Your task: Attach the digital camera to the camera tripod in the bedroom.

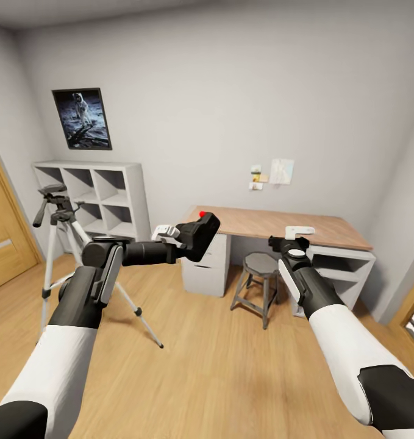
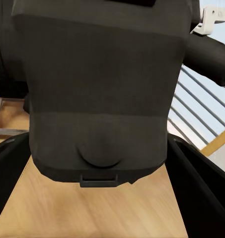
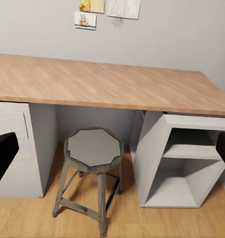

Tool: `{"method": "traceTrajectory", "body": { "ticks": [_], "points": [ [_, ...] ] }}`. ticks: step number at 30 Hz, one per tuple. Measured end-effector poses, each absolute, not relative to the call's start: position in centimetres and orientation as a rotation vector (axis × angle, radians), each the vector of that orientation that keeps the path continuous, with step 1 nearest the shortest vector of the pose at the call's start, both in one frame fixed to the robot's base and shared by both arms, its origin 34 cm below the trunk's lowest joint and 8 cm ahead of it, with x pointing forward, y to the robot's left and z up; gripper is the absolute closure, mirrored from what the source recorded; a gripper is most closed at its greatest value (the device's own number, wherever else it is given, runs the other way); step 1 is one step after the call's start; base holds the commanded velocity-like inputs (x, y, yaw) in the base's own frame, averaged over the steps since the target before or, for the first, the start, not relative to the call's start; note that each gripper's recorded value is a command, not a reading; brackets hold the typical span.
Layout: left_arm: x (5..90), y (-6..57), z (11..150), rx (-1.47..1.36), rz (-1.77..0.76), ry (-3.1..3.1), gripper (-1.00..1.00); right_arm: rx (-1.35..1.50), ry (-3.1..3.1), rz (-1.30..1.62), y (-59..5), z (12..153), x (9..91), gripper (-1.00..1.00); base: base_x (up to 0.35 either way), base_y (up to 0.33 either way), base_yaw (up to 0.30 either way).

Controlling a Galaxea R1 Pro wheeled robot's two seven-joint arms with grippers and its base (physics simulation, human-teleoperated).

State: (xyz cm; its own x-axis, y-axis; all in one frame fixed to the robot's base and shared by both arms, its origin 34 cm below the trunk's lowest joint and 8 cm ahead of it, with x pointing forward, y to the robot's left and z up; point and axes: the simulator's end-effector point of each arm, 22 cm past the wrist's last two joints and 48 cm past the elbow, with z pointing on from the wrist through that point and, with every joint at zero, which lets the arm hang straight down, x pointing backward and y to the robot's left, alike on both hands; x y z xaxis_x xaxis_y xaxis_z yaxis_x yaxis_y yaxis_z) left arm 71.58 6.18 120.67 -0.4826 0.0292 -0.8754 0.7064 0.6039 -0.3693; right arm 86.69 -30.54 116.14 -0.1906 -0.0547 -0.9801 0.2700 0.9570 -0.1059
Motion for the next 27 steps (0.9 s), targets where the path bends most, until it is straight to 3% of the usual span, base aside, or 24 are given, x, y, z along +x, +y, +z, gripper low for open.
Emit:
{"method": "traceTrajectory", "body": {
  "ticks": [18, 27],
  "points": [
    [70.8, 5.9, 122.6, 0.594, -0.949, 1.905, 1.0, 0.162, 1.741, -0.294, -30.5, 117.8, 86.1, -1.0, 0.0, 0.0, 0.292],
    [67.3, 4.2, 125.0, 0.704, -1.134, 1.828, 1.0, 0.162, 1.742, -0.294, -30.5, 118.5, 85.8, -1.0, 0.0, 0.0, 0.292]
  ]
}}
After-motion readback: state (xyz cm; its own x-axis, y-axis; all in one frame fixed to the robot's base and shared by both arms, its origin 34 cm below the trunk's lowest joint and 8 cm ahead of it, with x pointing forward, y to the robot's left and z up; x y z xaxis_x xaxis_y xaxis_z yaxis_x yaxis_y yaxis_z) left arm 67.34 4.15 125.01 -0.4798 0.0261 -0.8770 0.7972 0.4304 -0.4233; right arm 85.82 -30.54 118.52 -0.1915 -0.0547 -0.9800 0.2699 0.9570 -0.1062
